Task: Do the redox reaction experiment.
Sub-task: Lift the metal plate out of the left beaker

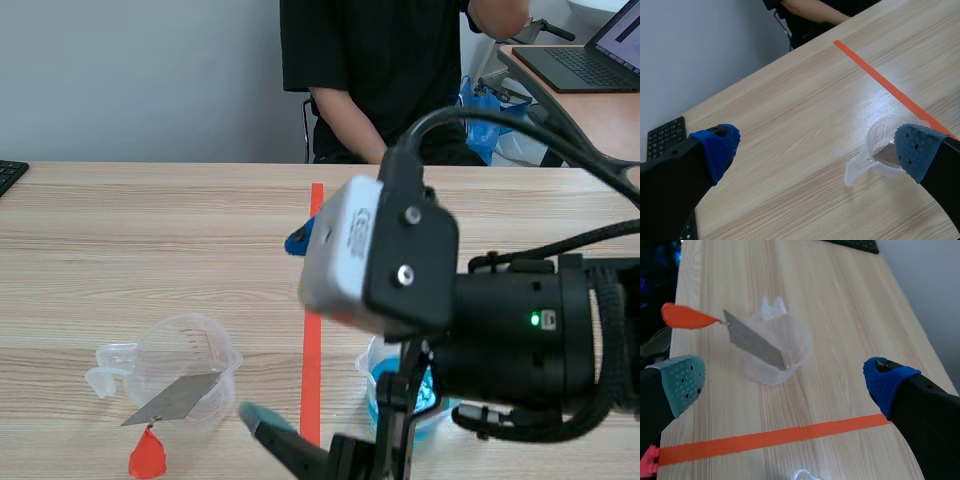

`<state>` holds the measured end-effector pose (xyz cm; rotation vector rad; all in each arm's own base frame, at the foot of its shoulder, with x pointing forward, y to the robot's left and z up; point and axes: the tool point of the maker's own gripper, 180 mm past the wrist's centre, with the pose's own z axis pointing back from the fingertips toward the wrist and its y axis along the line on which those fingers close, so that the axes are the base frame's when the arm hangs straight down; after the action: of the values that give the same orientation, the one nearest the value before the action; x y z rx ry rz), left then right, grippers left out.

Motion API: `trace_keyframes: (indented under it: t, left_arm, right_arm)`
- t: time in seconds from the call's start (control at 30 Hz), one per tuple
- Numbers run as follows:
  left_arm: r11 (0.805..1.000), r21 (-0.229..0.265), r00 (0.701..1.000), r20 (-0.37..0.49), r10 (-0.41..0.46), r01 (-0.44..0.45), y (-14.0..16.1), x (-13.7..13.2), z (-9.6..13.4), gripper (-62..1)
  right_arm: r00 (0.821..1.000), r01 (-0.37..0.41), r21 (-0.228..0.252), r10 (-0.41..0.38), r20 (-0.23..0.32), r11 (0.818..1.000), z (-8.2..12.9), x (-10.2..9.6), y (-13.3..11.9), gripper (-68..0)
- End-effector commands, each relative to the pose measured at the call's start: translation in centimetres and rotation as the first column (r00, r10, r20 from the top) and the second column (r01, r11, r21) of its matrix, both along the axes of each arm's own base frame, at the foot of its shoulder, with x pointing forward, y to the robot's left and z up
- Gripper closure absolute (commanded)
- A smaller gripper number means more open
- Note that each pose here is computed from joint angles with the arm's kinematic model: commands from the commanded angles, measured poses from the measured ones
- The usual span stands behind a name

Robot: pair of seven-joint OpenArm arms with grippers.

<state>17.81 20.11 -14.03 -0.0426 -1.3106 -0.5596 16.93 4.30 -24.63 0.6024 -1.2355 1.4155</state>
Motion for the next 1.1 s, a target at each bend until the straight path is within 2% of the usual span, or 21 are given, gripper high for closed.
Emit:
trace_keyframes:
  t: [0.0,0.13,0.27,0.4,0.57,0.73,0.87,1.0,1.07]
  left_arm:
    - [1.0,-0.019,1.0,0.022,-0.009,0.009,-0.4,0.1,0.6,-62.3]
    - [0.999,-0.037,1.0,0.03,-0.008,0.009,-0.5,0.1,0.9,-62.3]
    - [0.999,-0.04,0.999,0.032,-0.008,0.009,-0.5,0.1,0.9,-62.3]
    - [0.999,-0.04,0.999,0.032,-0.008,0.009,-0.5,0.1,0.9,-62.3]
    - [0.999,-0.041,0.999,0.033,-0.008,0.01,-0.5,0.1,1.0,-62.3]
    - [0.999,-0.048,0.999,0.038,-0.008,0.01,-0.5,0.1,1.1,-62.3]
    - [0.999,-0.047,0.999,0.037,-0.008,0.01,-0.5,0.1,1.1,-62.3]
    - [0.999,-0.047,0.999,0.038,-0.008,0.01,-0.5,0.1,1.1,-62.3]
    - [0.999,-0.047,0.999,0.038,-0.008,0.01,-0.5,0.1,1.1,-62.3]
  right_arm:
    - [0.999,-0.01,0.006,0.009,0.048,1.0,0.8,0.2,0.2,-67.9]
    - [0.994,-0.048,-0.013,0.05,0.101,0.999,0.5,-0.6,1.5,-67.9]
    - [0.982,-0.091,-0.051,0.098,0.159,0.995,-0.1,-1.8,2.7,-67.9]
    - [0.978,-0.121,-0.052,0.128,0.164,0.991,-0.7,-2.7,3.9,-67.9]
    - [0.976,-0.13,-0.035,0.134,0.173,0.991,-1.5,-2.9,5.5,-67.9]
    - [0.966,-0.166,-0.043,0.171,0.195,0.985,-2.3,-3.2,7.2,-67.9]
    - [0.957,-0.178,-0.059,0.187,0.223,0.982,-2.7,-3.5,7.8,-59.2]
    - [0.956,-0.169,-0.058,0.178,0.232,0.984,-2.7,-3.3,7.8,-45.4]
    - [0.956,-0.169,-0.058,0.178,0.232,0.984,-2.7,-3.3,7.8,-40.6]
